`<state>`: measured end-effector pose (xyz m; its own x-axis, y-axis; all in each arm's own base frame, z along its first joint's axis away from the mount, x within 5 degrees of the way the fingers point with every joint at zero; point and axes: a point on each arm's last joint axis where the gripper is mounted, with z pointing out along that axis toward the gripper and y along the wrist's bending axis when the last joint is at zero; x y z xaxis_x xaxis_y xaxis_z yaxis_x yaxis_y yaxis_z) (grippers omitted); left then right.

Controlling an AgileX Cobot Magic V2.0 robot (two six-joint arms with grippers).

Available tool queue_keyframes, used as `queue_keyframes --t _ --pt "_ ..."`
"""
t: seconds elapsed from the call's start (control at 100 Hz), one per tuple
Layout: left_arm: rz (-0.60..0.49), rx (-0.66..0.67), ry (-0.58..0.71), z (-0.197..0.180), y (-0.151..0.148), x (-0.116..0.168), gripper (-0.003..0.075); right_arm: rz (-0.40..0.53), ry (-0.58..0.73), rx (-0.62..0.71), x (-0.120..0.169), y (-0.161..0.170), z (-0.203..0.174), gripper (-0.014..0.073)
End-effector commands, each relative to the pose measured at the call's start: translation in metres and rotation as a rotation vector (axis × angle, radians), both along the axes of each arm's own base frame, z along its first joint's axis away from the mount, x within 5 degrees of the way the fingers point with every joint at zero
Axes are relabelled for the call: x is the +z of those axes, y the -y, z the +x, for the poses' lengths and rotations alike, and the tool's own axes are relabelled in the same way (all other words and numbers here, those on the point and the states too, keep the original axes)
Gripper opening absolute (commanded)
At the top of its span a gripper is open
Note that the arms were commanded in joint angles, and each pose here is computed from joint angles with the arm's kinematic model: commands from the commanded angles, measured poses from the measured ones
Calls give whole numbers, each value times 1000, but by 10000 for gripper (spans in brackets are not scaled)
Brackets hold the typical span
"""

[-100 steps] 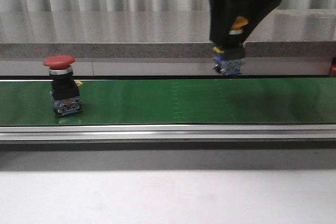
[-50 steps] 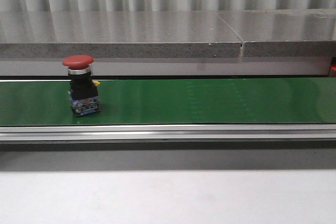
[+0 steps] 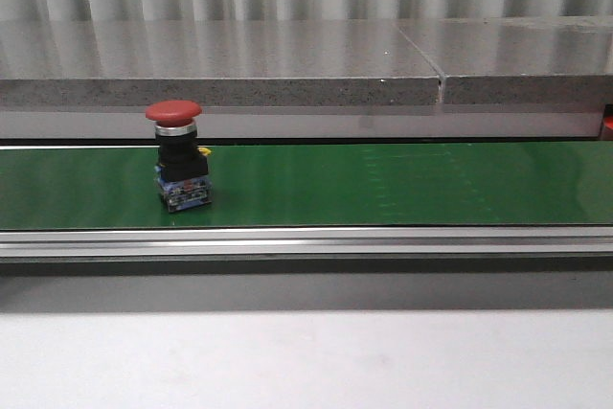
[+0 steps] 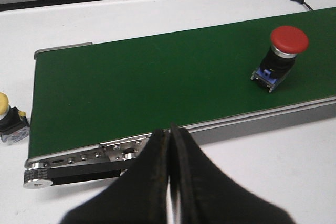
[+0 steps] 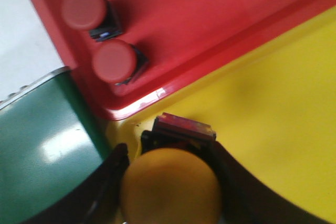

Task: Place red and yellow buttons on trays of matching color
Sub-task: 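Carry the yellow button into the yellow tray and open the right gripper, then move the right gripper back over the end of the belt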

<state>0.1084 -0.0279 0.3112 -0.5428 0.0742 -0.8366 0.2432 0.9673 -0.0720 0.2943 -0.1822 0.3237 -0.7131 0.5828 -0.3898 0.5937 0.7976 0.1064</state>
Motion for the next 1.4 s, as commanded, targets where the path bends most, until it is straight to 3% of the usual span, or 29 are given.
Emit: queue_keyframes --t 0.0,0.22,0.7,0.82,0.96,1.03,1.19,1.39 --pt "-31 4 92 3 1 14 -20 -50 56 -44 10 12 -8 150" --pt "-31 4 92 3 1 14 -20 -25 28 -122 -25 36 -11 150" --pt "-31 4 92 3 1 14 -20 28 -17 -152 -92 49 6 153" --pt "-31 4 92 3 1 14 -20 45 -38 -153 -100 50 7 235" --pt "-31 4 92 3 1 14 -20 51 -43 -154 -102 50 8 463" --pt "-31 4 92 3 1 14 -20 48 -38 -154 -101 50 8 528" --pt "-31 4 92 3 1 14 -20 30 -12 -154 -90 48 6 528" --pt "-31 4 92 3 1 14 -20 -39 59 -144 -48 38 -8 528"
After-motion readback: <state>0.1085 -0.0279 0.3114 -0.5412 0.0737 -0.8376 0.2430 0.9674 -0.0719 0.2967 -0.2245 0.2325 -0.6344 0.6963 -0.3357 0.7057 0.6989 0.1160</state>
